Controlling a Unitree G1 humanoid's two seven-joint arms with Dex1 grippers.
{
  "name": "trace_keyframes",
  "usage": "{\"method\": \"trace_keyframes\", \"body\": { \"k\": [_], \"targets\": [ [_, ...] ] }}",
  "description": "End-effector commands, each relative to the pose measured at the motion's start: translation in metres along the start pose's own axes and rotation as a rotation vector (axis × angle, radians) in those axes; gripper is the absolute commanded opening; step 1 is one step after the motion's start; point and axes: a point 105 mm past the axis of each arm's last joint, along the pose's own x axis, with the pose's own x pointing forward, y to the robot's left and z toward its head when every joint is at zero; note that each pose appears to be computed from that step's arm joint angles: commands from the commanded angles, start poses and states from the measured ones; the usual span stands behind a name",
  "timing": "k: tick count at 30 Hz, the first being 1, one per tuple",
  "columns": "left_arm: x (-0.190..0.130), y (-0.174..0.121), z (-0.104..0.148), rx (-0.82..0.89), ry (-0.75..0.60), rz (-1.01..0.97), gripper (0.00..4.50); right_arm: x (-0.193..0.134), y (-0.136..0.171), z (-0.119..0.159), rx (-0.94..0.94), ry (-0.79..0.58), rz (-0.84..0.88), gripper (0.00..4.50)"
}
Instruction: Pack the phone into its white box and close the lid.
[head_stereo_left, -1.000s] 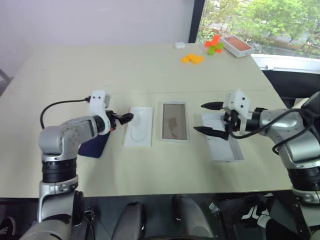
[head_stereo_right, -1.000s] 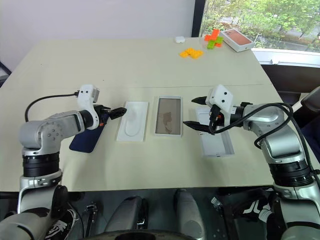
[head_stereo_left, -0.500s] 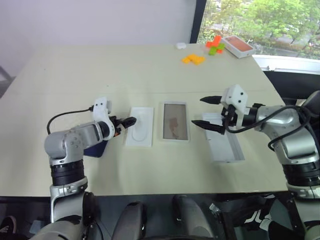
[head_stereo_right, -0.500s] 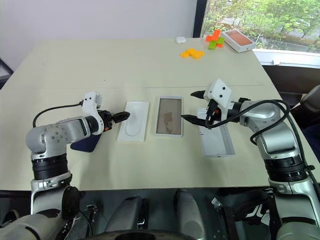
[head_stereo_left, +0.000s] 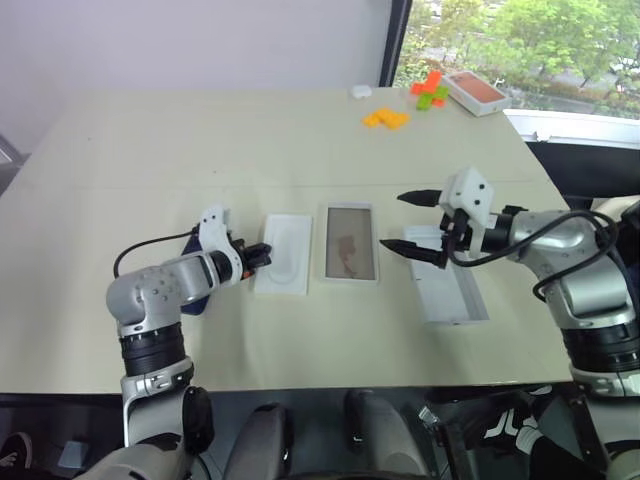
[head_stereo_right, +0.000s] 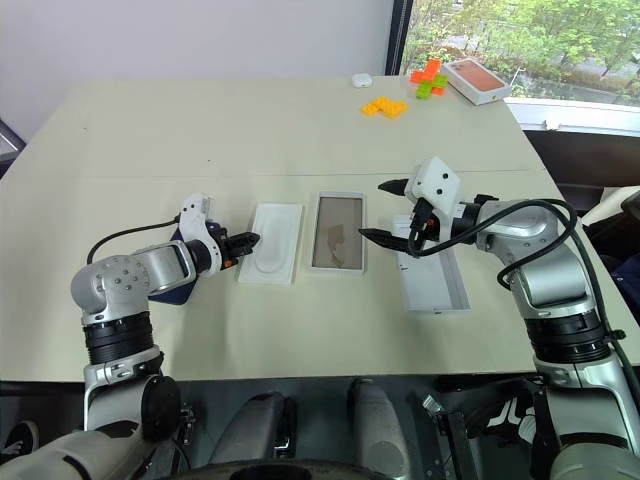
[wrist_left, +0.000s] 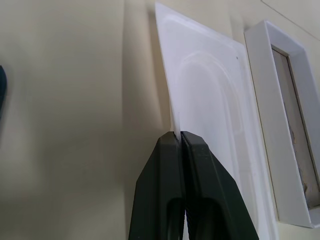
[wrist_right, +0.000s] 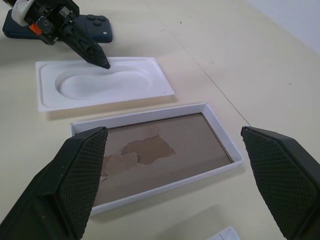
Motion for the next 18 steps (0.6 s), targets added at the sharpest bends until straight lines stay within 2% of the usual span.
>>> {"method": "trace_keyframes", "body": {
  "k": [1,3,7,11,15,18],
  "targets": [
    [-0.011,-0.008,0.025,-0.052,-0.086,-0.05,0.02,-0.003,-0.004,0.019,-0.065,-0.049,-0.02,4.5],
    [-0.019,-0.014,0.04,-0.109,-0.139,-0.11,0.02,-0.003,-0.004,0.018,-0.065,-0.048,-0.021,4.5],
    [-0.029,-0.023,0.049,-0.169,-0.146,-0.2,0.02,-0.003,-0.004,0.017,-0.067,-0.049,-0.025,4.5],
    [-0.029,-0.036,0.045,-0.085,-0.111,-0.197,0.02,-0.003,-0.005,0.016,-0.068,-0.048,-0.027,4.5],
    [-0.01,-0.057,0.036,0.008,-0.077,-0.157,0.02,-0.009,0.005,0.015,-0.06,-0.056,0.047,4.5],
    [0.009,-0.064,0.029,0.005,-0.072,-0.115,0.02,-0.026,0.011,-0.001,-0.051,0.003,0.111,4.5]
  ]
}}
